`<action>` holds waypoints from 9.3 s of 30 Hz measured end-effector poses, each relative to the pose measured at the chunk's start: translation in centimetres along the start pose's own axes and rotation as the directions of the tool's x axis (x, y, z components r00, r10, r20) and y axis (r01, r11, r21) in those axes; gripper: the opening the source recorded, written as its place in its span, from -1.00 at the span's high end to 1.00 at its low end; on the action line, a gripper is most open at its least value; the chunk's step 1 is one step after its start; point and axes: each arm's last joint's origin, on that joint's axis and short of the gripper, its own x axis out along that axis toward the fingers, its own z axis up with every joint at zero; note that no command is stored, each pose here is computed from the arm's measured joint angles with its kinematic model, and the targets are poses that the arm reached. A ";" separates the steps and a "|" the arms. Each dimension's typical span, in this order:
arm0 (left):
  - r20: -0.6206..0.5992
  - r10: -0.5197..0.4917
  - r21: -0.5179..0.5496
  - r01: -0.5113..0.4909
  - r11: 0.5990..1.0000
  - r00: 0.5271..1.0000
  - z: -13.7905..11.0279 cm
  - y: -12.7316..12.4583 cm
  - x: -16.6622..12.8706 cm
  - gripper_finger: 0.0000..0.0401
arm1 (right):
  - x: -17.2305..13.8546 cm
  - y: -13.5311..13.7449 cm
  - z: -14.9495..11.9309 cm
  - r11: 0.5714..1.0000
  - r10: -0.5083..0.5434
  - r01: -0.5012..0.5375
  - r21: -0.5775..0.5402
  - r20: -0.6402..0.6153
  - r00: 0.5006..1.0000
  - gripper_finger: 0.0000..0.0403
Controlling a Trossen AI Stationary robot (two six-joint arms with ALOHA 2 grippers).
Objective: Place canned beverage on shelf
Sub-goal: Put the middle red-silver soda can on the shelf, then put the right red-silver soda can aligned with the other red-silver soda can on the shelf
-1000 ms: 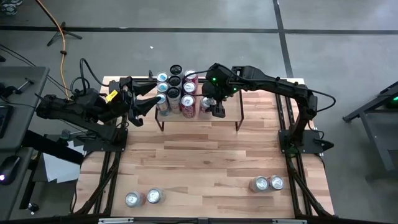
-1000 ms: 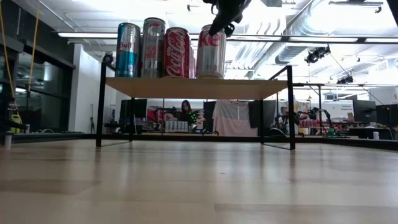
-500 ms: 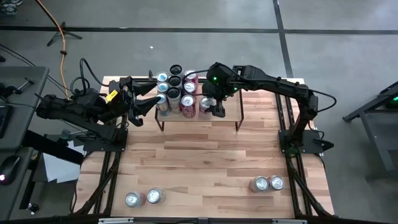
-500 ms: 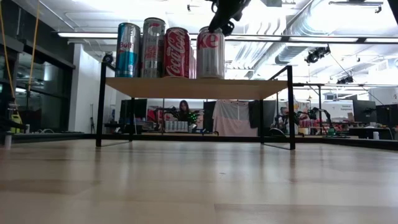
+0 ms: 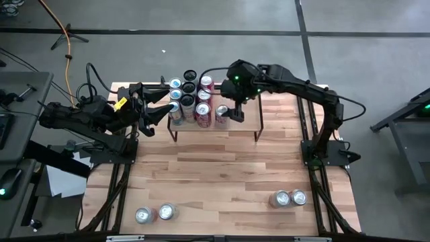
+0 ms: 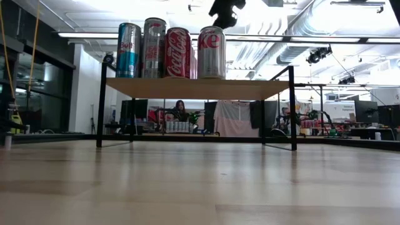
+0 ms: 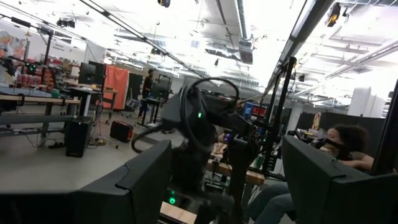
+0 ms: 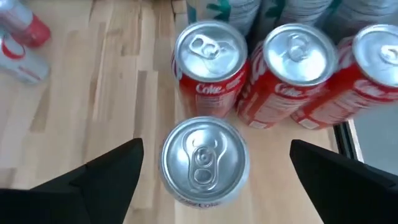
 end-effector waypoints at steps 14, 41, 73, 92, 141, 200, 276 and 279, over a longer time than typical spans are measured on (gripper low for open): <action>-0.005 0.001 0.004 -0.001 1.000 1.000 -0.1 0.0 0.0 -0.20 | -0.8 3.5 -3.7 0.988 0.068 -0.044 0.145 -0.167 0.984 -0.95; -0.004 0.001 0.020 -0.001 1.000 1.000 -0.1 0.0 0.0 -0.20 | 5.3 7.4 -8.3 0.874 -0.211 0.172 0.455 0.036 0.977 0.87; -0.006 0.006 0.027 -0.006 1.000 1.000 -0.1 0.0 0.0 -0.20 | 4.2 1.2 -7.5 0.844 -0.351 0.268 0.465 0.101 0.931 1.00; -0.004 0.004 0.010 -0.004 1.000 1.000 -0.1 0.0 0.0 -0.20 | 3.5 -12.1 -3.0 0.706 0.123 -0.146 0.693 0.083 0.989 1.00; -0.014 0.001 0.017 0.000 1.000 1.000 -0.2 0.0 0.0 -0.20 | -2.6 -6.8 -2.6 0.870 -0.016 0.042 0.492 -0.057 0.998 1.00; -0.207 0.032 0.055 -0.021 0.998 0.978 -2.3 0.3 -0.2 -0.20 | -4.2 6.7 -12.1 0.966 -0.070 -0.141 0.215 0.747 0.661 -0.26; -0.244 0.058 0.036 -0.051 0.998 0.968 -2.7 0.4 -0.3 -0.20 | -1.2 30.6 -27.0 0.955 0.033 0.167 0.246 -0.647 0.762 -0.65; -0.244 0.058 0.036 -0.051 0.998 0.968 -2.7 0.4 -0.3 -0.20 | -0.8 30.5 -27.4 0.955 0.030 0.170 0.244 -0.648 0.761 -0.65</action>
